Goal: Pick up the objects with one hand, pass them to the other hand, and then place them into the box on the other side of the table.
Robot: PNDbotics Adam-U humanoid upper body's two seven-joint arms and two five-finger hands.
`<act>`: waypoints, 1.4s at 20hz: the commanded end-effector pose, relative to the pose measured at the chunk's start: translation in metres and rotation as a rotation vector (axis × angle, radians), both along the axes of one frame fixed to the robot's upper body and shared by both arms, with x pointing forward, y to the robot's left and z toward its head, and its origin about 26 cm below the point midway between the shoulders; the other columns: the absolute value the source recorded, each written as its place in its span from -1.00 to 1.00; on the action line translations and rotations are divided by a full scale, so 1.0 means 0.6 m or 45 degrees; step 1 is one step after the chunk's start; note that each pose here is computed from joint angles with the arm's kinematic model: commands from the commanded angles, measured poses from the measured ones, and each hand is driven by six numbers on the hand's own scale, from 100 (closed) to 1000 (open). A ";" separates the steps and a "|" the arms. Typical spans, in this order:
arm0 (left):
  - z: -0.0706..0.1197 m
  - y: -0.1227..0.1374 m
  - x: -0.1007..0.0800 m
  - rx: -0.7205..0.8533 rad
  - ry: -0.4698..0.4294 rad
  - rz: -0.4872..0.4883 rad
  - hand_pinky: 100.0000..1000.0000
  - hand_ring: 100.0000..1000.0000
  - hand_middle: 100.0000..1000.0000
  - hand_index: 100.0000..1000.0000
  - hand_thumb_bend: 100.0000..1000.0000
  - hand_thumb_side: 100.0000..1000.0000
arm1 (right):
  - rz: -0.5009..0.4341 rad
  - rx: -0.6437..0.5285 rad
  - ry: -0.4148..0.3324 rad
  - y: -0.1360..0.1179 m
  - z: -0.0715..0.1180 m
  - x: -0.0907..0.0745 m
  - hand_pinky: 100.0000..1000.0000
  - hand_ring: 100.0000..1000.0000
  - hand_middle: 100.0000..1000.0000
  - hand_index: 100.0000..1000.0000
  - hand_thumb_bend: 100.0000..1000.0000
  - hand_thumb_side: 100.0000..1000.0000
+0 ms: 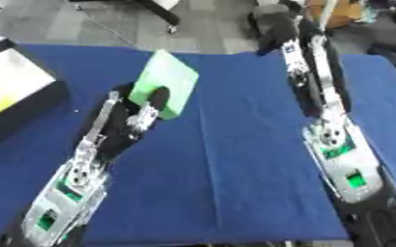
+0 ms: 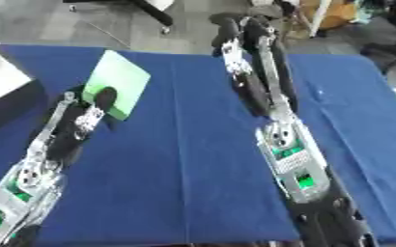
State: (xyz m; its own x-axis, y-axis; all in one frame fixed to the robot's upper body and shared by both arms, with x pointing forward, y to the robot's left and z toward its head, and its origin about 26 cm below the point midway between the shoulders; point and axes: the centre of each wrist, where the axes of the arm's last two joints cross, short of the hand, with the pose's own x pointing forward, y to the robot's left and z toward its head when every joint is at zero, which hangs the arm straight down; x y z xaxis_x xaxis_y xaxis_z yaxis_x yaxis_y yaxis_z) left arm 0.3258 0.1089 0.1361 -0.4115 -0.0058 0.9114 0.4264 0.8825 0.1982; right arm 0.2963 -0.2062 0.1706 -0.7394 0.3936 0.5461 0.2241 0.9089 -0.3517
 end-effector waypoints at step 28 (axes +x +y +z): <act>0.015 0.579 0.080 1.004 0.232 1.798 0.20 -0.20 -0.16 0.30 -1.00 -0.96 | 0.026 -0.238 0.110 -0.019 -0.041 -0.026 0.00 -0.15 -0.20 0.34 -1.00 0.87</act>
State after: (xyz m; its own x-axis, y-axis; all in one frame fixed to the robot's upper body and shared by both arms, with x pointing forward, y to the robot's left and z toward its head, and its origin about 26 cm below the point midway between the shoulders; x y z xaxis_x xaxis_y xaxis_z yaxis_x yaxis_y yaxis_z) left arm 0.3732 0.4436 0.1289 0.4062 -0.7275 0.5530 -0.5067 0.3243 0.7988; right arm 0.2825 -0.2190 0.1388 -0.6808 0.4902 0.5442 0.1674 0.8275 -0.5359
